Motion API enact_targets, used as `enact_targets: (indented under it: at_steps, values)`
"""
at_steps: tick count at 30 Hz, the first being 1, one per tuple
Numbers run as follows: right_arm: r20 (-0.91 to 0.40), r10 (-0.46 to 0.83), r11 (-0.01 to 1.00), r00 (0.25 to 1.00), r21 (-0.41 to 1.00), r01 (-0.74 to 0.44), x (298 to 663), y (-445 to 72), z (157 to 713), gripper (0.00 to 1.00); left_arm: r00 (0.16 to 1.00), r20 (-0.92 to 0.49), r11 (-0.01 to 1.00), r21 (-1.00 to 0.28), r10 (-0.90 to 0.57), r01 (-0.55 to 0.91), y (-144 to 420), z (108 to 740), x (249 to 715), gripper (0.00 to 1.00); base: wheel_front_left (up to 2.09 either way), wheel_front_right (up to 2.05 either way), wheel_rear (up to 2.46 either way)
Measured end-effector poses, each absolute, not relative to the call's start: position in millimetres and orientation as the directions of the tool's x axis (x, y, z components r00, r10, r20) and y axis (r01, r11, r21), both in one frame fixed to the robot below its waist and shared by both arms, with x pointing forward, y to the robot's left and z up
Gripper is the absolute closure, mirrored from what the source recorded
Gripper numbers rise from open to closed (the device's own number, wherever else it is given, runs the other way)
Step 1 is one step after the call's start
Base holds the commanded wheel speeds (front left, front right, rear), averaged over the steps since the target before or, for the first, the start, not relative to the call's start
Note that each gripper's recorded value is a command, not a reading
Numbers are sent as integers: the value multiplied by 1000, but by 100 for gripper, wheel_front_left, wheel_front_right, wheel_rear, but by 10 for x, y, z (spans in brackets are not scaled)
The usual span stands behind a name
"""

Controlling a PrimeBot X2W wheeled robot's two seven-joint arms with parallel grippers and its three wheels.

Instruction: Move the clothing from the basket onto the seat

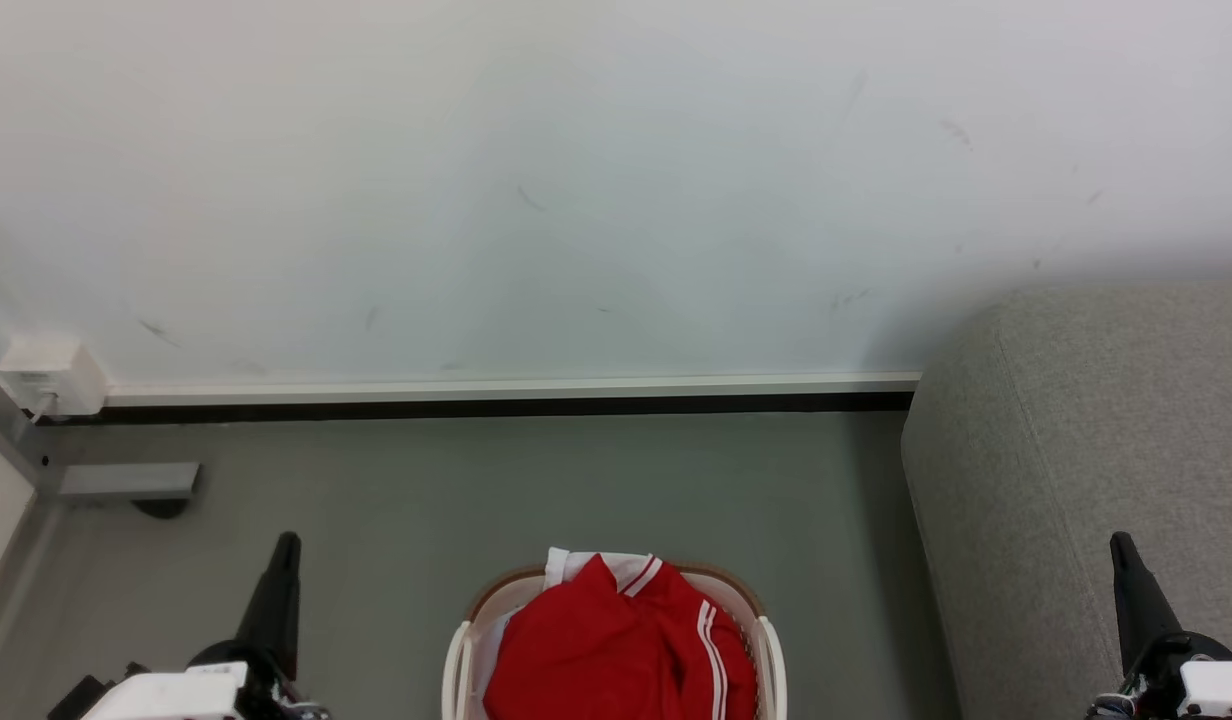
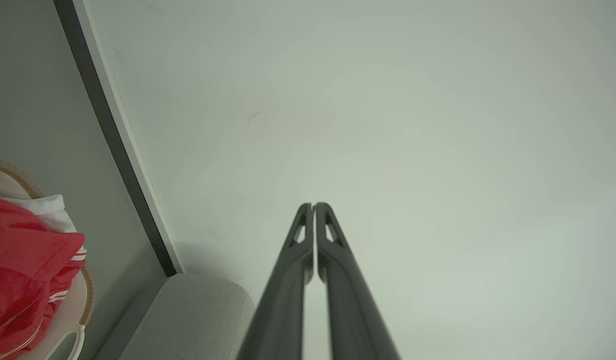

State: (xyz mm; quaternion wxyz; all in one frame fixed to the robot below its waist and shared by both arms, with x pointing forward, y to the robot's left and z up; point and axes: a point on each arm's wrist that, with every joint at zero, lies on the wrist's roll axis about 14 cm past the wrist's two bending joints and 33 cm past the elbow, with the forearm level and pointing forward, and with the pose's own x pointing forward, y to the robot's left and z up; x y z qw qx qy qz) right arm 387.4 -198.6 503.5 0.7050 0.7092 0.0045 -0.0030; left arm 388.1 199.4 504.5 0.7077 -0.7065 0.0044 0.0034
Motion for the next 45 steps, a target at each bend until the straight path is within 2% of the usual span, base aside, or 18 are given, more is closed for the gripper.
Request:
enact_targets:
  at_steps: [1,2,8,22,31,45]
  values:
    - [-11,2,-6,1000,1000,11,3874,-1986,5035,100,1000,-11,2,-1000,-1,-11,1994,5044,3881,100,0,0,0]
    - [-15,2,-7,1000,1000,15,3870,-1984,5022,0,1000,-15,1,-1000,-1,-15,1993,5031,3878,0,0,0,0]
    - [-93,1,-25,996,995,93,3740,-1927,4753,0,996,-95,-7,-995,3,-95,1969,4771,3757,0,0,0,0]
    - [-82,-6,56,997,995,82,3740,-1845,4794,0,995,-97,37,-994,32,-98,1945,4763,3739,0,0,0,0]
    - [-69,-2,215,998,974,68,3730,-1799,4831,0,995,-88,115,-989,45,-93,1933,4788,3732,0,0,0,0]
    - [-21,24,471,999,882,8,3736,-1693,4960,0,994,-91,342,-934,54,-104,1920,4771,3704,0,0,0,0]
